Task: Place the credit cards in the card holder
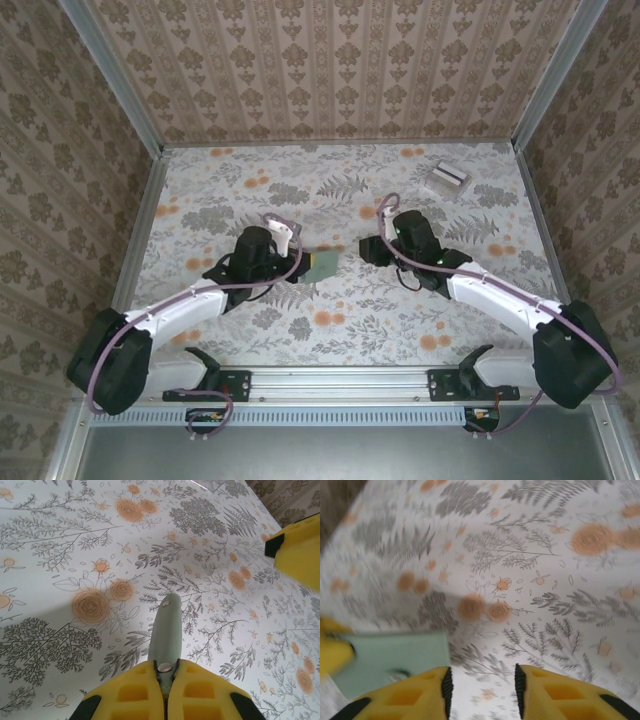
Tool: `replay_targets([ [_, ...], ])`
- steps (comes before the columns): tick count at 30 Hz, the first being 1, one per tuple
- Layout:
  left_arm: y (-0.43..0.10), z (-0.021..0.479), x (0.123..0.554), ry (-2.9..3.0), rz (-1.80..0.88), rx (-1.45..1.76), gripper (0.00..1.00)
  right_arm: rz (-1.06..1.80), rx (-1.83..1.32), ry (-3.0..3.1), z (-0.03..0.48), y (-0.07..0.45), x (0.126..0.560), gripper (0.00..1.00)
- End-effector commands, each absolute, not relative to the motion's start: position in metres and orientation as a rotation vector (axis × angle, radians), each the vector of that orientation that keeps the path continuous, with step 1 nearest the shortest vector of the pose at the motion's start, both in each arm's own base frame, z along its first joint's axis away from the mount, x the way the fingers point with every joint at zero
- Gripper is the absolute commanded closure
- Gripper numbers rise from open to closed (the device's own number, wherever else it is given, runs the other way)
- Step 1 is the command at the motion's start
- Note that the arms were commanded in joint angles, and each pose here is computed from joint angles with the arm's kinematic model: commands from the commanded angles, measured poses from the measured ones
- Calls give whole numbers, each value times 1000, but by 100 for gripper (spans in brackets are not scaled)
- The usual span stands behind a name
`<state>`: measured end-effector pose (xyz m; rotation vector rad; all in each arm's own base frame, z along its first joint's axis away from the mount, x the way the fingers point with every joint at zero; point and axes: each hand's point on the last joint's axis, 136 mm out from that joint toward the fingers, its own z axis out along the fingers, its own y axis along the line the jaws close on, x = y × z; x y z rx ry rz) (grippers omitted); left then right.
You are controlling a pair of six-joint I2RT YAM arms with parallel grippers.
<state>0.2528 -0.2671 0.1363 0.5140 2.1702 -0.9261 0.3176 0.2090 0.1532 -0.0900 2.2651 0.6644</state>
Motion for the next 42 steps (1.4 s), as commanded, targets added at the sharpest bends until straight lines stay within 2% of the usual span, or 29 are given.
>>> replay_targets([
  [1, -275, 169, 266, 2021, -849, 494, 100, 870, 492, 2251, 149, 200, 317, 60],
  [4, -286, 177, 265, 1991, -842, 499, 100, 1024, 694, 2215, 143, 205, 314, 60],
  [11, -312, 186, 262, 1952, -853, 551, 100, 1324, 919, 2284, 138, 239, 303, 58],
  [14, -319, 191, 258, 1941, -900, 546, 100, 1428, 924, 2308, 141, 258, 305, 58],
  [24, -328, 195, 252, 1932, -1026, 489, 100, 1520, 958, 2365, 129, 289, 305, 57],
  [31, -323, 182, 254, 1957, -996, 465, 100, 1595, 1018, 2392, 129, 301, 306, 54],
  [37, -321, 174, 258, 1967, -967, 464, 100, 1637, 1038, 2415, 132, 313, 308, 60],
  [42, -318, 163, 262, 1987, -960, 442, 100, 1643, 1075, 2420, 129, 315, 309, 74],
])
